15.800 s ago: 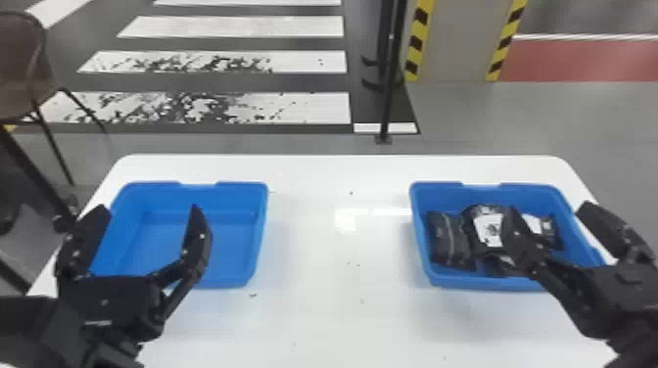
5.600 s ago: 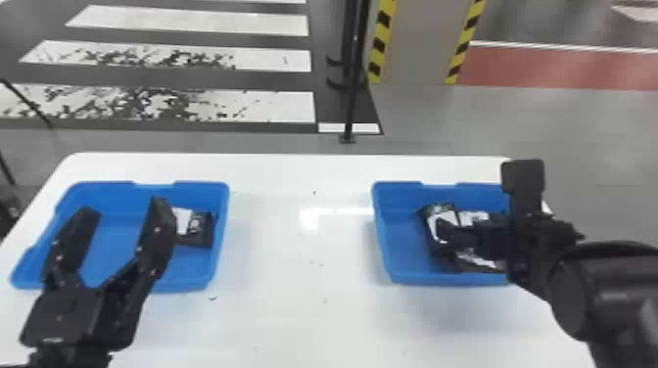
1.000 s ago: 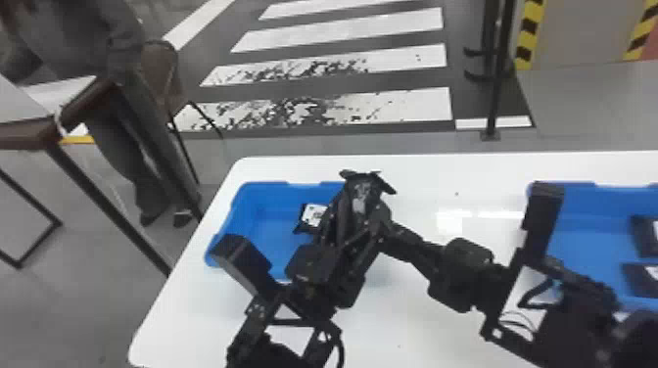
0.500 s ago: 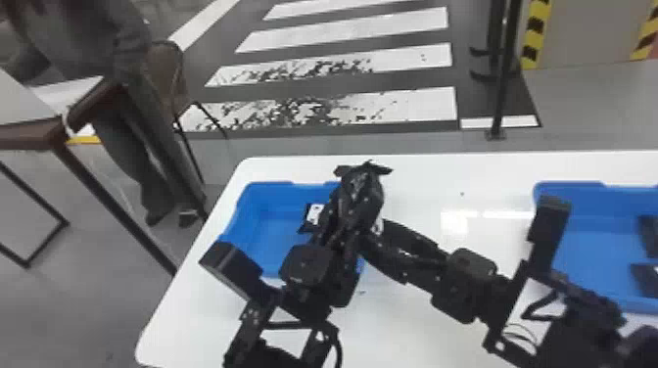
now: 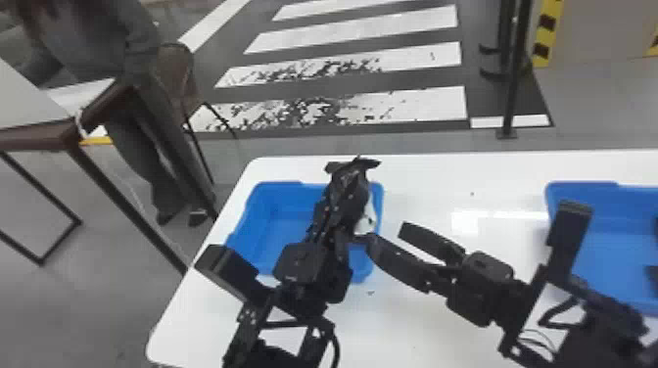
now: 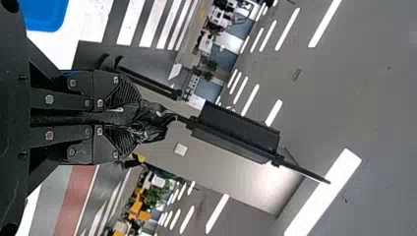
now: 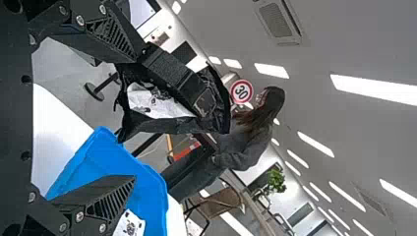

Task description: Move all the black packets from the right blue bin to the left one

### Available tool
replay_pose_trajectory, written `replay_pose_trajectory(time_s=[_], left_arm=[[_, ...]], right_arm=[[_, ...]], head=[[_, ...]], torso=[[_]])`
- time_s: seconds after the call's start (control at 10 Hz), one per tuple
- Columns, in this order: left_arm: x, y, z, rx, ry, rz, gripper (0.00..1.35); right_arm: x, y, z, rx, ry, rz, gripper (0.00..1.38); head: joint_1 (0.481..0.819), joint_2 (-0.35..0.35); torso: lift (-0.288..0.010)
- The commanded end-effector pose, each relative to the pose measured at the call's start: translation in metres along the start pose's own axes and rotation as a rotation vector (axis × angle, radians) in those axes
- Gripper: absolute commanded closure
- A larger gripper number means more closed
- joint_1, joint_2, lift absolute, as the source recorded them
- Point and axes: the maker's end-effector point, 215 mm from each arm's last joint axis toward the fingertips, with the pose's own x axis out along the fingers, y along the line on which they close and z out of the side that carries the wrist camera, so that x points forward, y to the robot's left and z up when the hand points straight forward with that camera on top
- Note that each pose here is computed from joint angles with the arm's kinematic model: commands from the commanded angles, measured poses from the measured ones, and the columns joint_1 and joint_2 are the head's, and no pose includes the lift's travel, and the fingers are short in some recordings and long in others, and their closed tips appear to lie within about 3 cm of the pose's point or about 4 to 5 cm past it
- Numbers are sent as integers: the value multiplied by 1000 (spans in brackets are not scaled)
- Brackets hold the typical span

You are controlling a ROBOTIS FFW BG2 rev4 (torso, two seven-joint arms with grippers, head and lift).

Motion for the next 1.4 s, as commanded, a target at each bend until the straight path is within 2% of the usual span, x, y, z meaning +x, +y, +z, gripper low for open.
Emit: replay_pose_trajectory(time_s=[0.0,0.1,0.2,0.4,0.5,0.6,0.7,0.8,0.9,1.0,1.1,1.3], left_arm=[[6,24,1,64,-21,48,1173],[18,53,-2,146,-33,100,1173],[32,95,-8,268,-28,162,1173],[46,163,-24,494,33,257,1161],[46,181,-45,507,81,284,765],[40,190,-74,424,157,296,127],[37,191,-80,410,179,276,-2],[37,177,-70,401,136,223,171],[34,150,-50,356,56,172,298],[22,121,-28,321,38,145,346],[7,93,-4,302,25,124,355],[-19,48,31,287,-23,77,355]], right_arm=[[-8,-3,7,-5,-22,-16,199],[-18,-11,9,4,-39,-42,199],[-26,-15,15,4,-56,-57,199],[-33,-19,24,-12,-73,-73,199],[-38,-22,31,-27,-83,-87,199],[-46,-29,41,-56,-97,-111,199],[-58,-39,59,-112,-110,-149,199],[-74,-54,81,-199,-106,-213,199],[-93,-73,106,-270,-113,-284,196],[-120,-95,131,-327,-130,-374,196],[-154,-117,155,-414,-111,-492,196],[-232,-158,188,-529,-34,-740,196]], head=[[695,337],[695,342],[695,346],[695,350],[695,350],[695,350],[695,350],[695,350],[695,338],[695,281],[695,252],[695,126]], torso=[[-140],[-140],[-140],[-140],[-140],[-140],[-140],[-140],[-140],[-140],[-140],[-140]])
